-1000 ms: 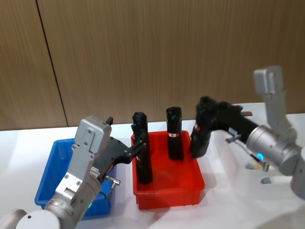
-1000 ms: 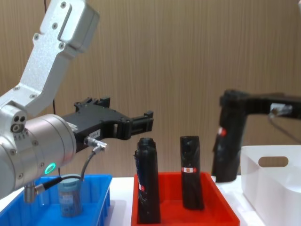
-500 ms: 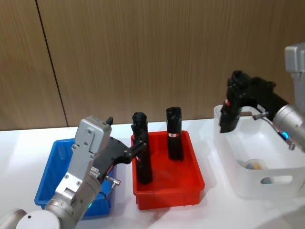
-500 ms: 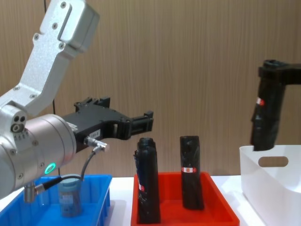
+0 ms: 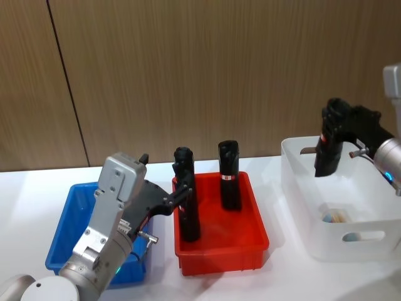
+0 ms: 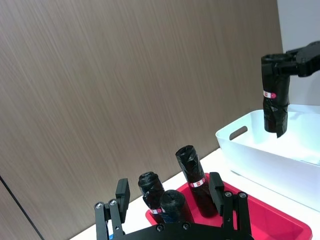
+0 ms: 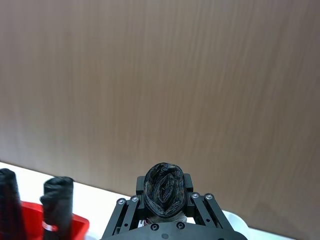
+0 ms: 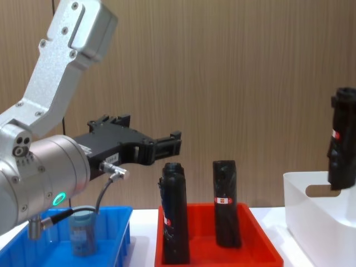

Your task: Pick the cotton swabs from the blue box and place them into the white box.

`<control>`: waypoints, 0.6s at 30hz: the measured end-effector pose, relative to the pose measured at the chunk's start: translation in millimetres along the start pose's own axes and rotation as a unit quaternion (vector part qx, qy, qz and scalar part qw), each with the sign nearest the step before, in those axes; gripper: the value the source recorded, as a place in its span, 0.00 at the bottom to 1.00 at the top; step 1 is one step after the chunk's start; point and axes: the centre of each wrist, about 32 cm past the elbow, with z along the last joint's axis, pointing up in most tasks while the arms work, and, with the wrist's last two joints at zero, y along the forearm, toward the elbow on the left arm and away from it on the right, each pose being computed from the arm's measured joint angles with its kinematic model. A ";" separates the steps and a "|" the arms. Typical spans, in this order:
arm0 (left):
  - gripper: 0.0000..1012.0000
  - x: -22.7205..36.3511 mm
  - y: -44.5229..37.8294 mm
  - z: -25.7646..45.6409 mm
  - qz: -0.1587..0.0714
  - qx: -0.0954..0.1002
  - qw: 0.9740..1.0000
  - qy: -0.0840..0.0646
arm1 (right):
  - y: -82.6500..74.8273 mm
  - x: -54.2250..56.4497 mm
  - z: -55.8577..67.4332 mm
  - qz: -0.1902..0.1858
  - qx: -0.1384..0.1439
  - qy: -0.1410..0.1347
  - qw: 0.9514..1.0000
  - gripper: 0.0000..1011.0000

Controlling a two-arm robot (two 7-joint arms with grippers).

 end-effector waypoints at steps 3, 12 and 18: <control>0.99 0.0 0.0 0.0 0.000 0.000 1.000 0.000 | 2.8 2.8 -5.7 -0.006 -0.008 -0.001 1.000 0.39; 0.99 0.0 0.0 0.0 0.000 0.000 1.000 0.000 | 14.9 12.1 -31.1 -0.027 -0.039 0.007 0.999 0.39; 0.99 0.0 0.0 0.0 0.000 0.000 1.000 0.000 | 21.3 15.9 -44.6 -0.040 -0.051 0.011 0.998 0.39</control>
